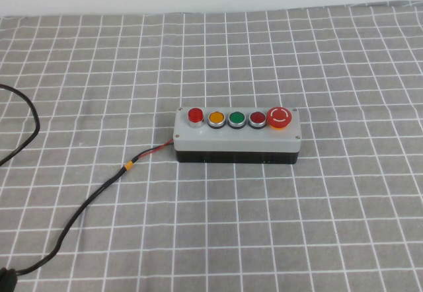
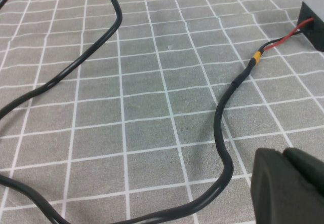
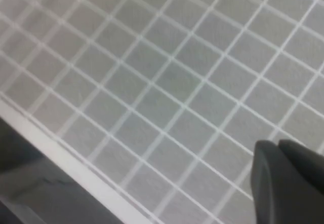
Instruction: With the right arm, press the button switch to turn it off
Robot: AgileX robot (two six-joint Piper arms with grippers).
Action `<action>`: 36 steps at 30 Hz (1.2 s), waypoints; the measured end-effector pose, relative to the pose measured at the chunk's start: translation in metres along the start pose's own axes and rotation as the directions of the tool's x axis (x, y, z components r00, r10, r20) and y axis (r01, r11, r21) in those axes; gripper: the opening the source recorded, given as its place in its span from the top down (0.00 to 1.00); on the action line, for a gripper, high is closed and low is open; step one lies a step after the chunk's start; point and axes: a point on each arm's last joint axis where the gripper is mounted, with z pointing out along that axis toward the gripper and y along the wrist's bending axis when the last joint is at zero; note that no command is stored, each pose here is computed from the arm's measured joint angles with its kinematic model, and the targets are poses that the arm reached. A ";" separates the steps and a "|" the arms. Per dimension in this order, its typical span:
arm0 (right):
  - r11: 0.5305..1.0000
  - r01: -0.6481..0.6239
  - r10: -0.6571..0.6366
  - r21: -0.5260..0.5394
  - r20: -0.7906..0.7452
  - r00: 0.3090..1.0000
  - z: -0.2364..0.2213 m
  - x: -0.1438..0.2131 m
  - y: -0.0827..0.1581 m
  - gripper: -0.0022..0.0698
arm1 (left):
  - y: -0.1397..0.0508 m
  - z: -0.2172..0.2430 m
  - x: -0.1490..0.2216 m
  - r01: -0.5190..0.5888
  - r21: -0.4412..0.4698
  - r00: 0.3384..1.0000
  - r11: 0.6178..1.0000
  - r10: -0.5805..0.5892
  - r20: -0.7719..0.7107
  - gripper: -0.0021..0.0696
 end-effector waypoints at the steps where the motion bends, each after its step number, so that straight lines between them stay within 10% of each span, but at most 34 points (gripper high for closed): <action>1: 1.000 0.016 -0.016 0.011 -0.013 1.000 0.001 0.001 -0.001 0.99 | 0.000 0.000 0.000 0.000 0.000 1.000 1.000 0.000 0.000 0.98; 7: 0.982 0.129 -0.132 0.136 0.013 0.991 -0.009 0.010 -0.013 0.99 | 0.000 0.000 0.000 0.000 0.000 1.000 1.000 0.000 0.000 0.98; 20: 0.909 -0.211 -0.015 0.359 0.535 0.845 -0.052 0.041 -0.025 0.99 | 0.000 0.000 0.000 0.000 0.000 1.000 1.000 0.000 0.000 0.98; 27: 0.861 -0.378 -0.019 0.341 0.763 0.646 -0.004 0.083 -0.034 0.99 | 0.000 0.000 0.000 0.000 0.000 1.000 1.000 0.000 0.000 0.98; 36: 0.804 -0.504 0.076 0.315 0.786 0.613 0.075 0.141 -0.053 0.99 | 0.000 0.000 0.000 0.000 0.000 1.000 1.000 0.000 0.000 0.98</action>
